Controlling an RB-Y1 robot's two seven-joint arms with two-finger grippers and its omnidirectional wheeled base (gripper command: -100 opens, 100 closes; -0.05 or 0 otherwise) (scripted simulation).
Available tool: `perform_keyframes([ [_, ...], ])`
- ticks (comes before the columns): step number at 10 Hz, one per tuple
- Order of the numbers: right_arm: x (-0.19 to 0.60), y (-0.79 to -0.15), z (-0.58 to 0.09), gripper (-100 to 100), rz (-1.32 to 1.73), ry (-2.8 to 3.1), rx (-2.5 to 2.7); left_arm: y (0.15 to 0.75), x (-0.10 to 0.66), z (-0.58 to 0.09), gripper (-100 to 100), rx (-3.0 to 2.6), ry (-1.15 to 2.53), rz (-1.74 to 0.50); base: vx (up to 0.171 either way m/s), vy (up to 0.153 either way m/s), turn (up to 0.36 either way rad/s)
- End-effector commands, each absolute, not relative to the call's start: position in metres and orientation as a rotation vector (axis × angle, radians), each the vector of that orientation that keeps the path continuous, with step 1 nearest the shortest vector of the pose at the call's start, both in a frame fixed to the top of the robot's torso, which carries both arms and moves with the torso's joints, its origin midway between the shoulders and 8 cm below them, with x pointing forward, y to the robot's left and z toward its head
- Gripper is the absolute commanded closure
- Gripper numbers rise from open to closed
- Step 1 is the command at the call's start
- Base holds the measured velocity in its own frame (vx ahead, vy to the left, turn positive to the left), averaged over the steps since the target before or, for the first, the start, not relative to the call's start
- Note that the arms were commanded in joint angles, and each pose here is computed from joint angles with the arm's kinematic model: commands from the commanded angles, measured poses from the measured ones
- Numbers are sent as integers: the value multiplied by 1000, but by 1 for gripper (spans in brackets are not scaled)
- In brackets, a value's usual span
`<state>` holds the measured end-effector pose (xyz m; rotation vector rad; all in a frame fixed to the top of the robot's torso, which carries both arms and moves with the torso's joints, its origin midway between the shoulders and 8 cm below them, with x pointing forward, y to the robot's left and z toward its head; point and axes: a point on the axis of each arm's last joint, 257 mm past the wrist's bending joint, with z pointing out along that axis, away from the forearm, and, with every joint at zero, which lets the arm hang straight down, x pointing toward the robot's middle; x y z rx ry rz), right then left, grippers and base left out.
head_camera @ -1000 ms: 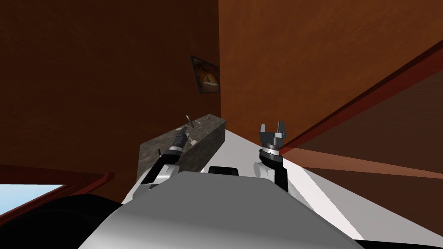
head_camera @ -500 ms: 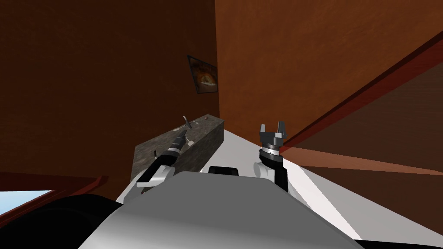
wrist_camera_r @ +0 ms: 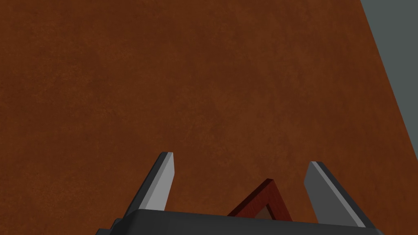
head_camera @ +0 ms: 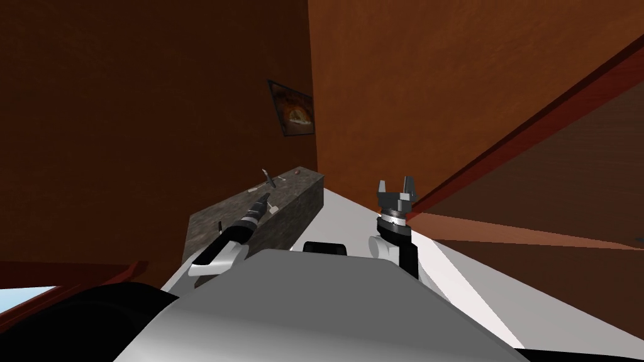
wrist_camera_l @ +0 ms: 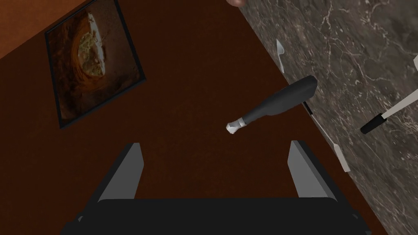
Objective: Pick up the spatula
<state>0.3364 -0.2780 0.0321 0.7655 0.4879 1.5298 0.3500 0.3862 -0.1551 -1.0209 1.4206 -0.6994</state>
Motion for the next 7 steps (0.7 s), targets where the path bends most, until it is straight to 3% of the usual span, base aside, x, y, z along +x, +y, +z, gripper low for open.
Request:
perform_keyframes([
  [1,336,-278,32,0,1530,488,766,394,346,-168,-100,-1053,1459,-659,20,-37,-23],
  [7,336,-278,32,0,1530,488,765,427,320,-208,-100,-1153,1600,-496,29,-24,-41],
])
